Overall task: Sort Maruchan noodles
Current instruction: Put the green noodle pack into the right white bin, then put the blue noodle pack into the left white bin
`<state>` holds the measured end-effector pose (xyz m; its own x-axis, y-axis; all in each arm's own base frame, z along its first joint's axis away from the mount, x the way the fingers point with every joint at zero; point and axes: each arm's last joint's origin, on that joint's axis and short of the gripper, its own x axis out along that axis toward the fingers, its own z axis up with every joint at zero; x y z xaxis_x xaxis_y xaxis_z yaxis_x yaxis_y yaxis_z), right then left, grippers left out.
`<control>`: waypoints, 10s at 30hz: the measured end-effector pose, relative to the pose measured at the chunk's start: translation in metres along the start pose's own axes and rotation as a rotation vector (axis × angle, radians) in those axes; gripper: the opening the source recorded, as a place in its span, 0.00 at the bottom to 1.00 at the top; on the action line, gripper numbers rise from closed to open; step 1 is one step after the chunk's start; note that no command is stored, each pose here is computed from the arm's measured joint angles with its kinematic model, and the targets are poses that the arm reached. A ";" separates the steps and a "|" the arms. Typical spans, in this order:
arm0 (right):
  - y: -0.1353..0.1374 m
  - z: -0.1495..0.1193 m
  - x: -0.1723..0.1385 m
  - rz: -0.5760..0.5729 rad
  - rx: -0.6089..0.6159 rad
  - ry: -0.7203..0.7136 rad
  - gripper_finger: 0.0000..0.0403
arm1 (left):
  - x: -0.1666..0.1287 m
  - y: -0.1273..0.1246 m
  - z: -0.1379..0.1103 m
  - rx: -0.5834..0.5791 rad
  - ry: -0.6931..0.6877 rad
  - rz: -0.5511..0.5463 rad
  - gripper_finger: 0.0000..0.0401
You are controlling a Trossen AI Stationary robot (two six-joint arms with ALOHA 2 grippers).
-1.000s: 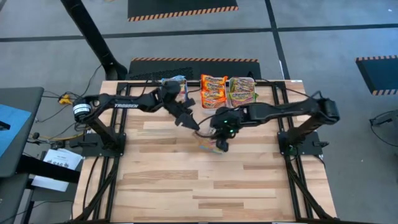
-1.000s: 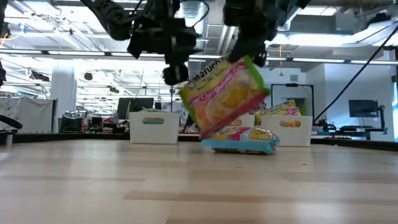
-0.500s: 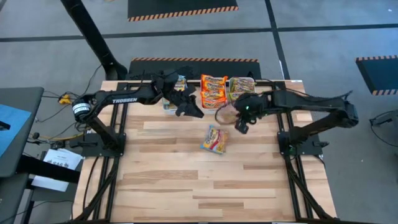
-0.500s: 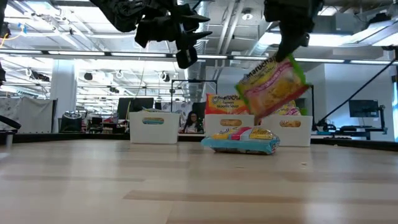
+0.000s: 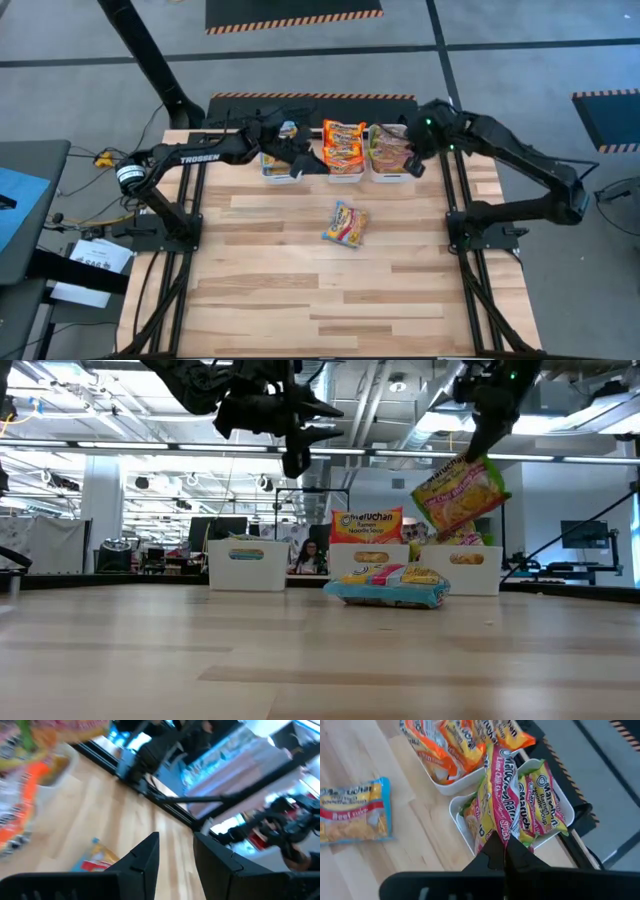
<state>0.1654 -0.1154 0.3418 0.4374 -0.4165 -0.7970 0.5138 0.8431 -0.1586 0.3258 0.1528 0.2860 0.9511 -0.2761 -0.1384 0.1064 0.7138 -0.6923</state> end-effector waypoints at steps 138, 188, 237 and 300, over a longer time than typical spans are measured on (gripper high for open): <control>0.062 0.001 0.074 0.557 0.363 0.391 0.56 | -0.028 -0.014 0.016 -0.050 0.055 -0.171 0.26; 0.113 0.016 0.047 0.618 0.109 0.261 0.55 | 0.052 0.013 -0.070 -0.287 0.199 0.349 0.40; 0.087 0.014 0.051 0.587 -0.066 0.256 0.55 | 0.137 0.052 -0.185 -0.596 0.175 0.571 0.31; 0.091 0.045 0.052 0.596 -0.213 -0.116 0.55 | 0.001 -0.026 -0.097 -0.002 0.493 0.867 0.00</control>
<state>0.2679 -0.0759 0.3116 0.6859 0.1204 -0.7176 0.0055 0.9853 0.1705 0.2958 0.0715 0.2358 0.4733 0.1030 -0.8749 -0.5687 0.7942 -0.2142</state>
